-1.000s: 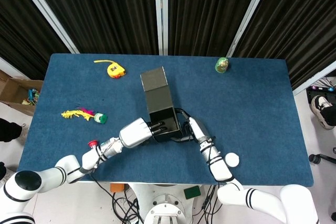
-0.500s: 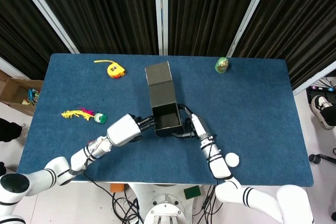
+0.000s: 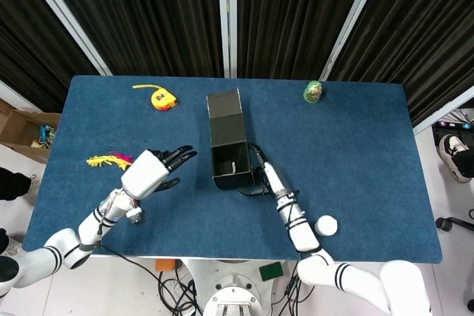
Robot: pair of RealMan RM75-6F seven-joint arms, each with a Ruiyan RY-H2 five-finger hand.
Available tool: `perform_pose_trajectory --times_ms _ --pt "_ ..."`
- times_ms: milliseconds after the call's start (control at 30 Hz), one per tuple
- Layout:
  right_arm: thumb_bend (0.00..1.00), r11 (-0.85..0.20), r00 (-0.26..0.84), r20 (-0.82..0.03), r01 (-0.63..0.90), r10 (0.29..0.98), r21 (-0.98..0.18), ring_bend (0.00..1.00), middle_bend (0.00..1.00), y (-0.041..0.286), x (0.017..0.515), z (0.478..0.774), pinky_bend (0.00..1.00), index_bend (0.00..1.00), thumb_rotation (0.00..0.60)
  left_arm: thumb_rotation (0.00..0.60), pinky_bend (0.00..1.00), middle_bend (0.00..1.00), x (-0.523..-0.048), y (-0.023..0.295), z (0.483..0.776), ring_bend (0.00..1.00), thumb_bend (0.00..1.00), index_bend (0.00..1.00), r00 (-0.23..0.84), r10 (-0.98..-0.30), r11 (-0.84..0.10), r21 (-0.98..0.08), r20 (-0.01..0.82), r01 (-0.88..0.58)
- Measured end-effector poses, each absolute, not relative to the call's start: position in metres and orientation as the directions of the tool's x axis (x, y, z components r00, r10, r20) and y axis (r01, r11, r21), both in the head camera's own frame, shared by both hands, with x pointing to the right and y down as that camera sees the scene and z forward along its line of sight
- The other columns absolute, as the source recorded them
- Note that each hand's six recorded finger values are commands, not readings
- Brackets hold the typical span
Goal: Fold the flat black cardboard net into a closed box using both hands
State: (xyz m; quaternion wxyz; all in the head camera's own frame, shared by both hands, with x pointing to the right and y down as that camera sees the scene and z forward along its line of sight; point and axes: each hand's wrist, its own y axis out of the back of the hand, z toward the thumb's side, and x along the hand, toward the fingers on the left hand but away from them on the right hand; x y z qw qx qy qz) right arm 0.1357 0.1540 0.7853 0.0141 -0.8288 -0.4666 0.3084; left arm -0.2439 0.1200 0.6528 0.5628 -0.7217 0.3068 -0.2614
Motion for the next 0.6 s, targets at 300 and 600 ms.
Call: perform_pose_trajectory --times_ms 300,600 --pt "0.01 -0.587 0.400 -0.493 0.748 0.772 -0.311 0.64 0.00 0.168 0.143 0.774 1.00 0.00 0.600 0.600 0.93 0.19 -0.246 0.124 0.659 0.63 0.09 0.15 0.642 -0.762 -0.241 -0.956 0.080 -0.168" --pt "0.01 -0.610 0.407 -0.510 0.720 0.758 -0.331 0.64 0.00 0.175 0.169 0.758 1.00 0.00 0.600 0.600 0.94 0.13 -0.240 0.130 0.678 0.63 0.09 0.04 0.572 -0.783 -0.508 -0.781 0.244 -0.363"
